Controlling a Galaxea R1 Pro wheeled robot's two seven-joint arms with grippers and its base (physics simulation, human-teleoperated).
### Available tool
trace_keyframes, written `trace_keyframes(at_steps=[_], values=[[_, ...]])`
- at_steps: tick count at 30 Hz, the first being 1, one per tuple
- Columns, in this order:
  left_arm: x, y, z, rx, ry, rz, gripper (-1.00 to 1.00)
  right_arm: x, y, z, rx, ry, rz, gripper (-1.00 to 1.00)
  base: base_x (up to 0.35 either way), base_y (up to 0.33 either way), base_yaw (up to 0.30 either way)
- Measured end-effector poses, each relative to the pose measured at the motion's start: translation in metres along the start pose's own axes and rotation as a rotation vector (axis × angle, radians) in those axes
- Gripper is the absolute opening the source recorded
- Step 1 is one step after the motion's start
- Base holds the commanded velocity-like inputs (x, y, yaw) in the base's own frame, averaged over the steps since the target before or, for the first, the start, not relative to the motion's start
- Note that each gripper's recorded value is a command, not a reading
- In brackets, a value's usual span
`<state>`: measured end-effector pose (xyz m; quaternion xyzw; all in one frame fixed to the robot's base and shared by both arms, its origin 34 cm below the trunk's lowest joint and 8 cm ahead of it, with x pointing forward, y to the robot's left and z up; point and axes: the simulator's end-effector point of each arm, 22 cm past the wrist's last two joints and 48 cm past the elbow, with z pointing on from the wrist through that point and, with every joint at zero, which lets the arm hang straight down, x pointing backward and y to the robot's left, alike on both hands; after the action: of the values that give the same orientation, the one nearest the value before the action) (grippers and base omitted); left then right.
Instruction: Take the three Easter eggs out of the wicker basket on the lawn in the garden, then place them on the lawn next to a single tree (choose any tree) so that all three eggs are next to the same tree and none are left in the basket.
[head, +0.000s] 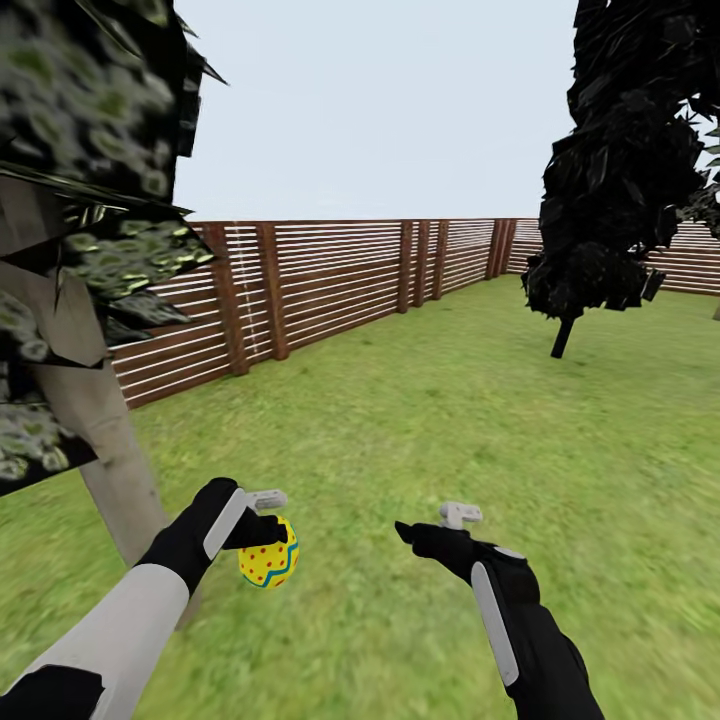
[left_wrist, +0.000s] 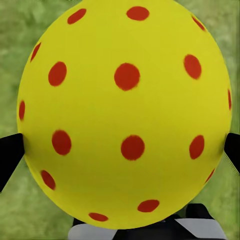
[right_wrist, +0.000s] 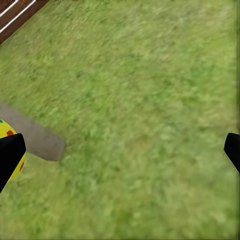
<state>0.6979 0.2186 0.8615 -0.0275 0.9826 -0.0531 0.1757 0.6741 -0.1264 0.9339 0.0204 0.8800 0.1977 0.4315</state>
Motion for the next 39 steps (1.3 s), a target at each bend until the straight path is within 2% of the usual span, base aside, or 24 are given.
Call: trace_keyframes(at_steps=[21,31,39], values=[[-0.0029,0.0000,0.0000,-0.001,-0.014,-0.002,-1.00,-0.0001,-0.0005,-0.0002,0.001,0.000,0.001,1.00,0.211,-0.245,0.170],[-0.0032,0.0000,0.0000,-0.001,-0.016,-0.002,-1.00,0.0006,-0.0007,-0.0001,0.002,0.001,-0.001,1.00,0.292,-0.146,0.019],[-0.0034,-0.0003,-0.0002,-0.001,-0.016,0.000,-1.00,0.0003,0.0007,-0.0001,-0.002,0.001,-0.001,1.00,0.308,-0.026,0.000]])
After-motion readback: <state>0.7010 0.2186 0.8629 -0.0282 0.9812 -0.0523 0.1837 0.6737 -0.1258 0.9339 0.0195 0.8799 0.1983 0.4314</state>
